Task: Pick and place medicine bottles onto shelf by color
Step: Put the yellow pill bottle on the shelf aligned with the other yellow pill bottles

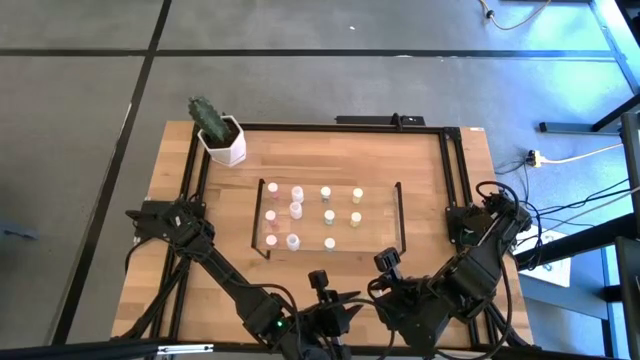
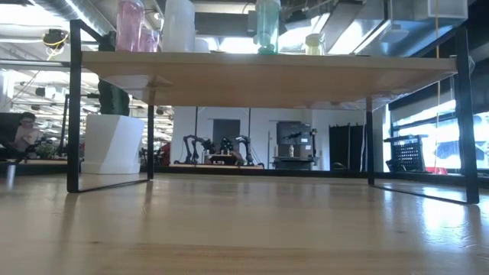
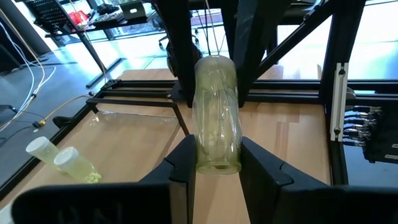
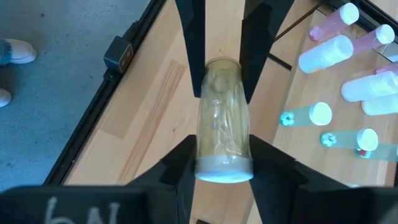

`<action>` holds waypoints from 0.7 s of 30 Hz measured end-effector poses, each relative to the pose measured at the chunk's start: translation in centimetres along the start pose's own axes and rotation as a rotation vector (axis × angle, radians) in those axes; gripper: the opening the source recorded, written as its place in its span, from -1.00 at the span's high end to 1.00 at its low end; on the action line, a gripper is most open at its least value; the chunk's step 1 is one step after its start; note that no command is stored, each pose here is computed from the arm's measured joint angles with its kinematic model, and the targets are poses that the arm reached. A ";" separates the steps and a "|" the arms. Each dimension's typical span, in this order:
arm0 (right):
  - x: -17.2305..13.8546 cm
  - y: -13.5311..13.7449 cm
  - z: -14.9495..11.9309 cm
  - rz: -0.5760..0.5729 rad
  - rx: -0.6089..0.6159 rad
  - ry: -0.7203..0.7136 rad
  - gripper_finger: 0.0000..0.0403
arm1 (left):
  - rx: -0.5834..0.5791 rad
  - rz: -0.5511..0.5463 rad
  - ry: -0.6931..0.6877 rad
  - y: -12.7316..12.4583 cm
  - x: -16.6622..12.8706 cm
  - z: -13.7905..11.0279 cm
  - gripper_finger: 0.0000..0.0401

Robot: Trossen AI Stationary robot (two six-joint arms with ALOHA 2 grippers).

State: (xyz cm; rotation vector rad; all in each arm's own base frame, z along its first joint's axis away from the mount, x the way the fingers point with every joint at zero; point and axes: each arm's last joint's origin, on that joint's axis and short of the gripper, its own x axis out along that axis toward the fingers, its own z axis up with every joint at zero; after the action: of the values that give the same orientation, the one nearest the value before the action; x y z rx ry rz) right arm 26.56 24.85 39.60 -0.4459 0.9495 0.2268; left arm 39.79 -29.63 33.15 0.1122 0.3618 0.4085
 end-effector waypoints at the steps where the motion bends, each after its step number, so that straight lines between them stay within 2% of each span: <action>1: 0.0 0.0 0.0 0.000 0.000 0.000 0.38 | 0.000 0.000 0.000 0.0 0.0 0.0 0.61; 11: 0.0 0.0 0.0 0.001 0.000 0.000 0.39 | -0.002 -0.007 0.003 0.0 0.0 0.0 0.59; 21: 0.0 0.1 0.0 0.007 -0.005 0.003 0.39 | -0.021 -0.079 0.045 0.5 1.1 0.3 0.38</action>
State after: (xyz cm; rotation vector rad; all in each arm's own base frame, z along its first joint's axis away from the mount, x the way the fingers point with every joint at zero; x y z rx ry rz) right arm 26.51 24.88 39.59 -0.4477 0.9535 0.2345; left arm 40.66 -28.70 33.18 0.0679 0.4049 0.3371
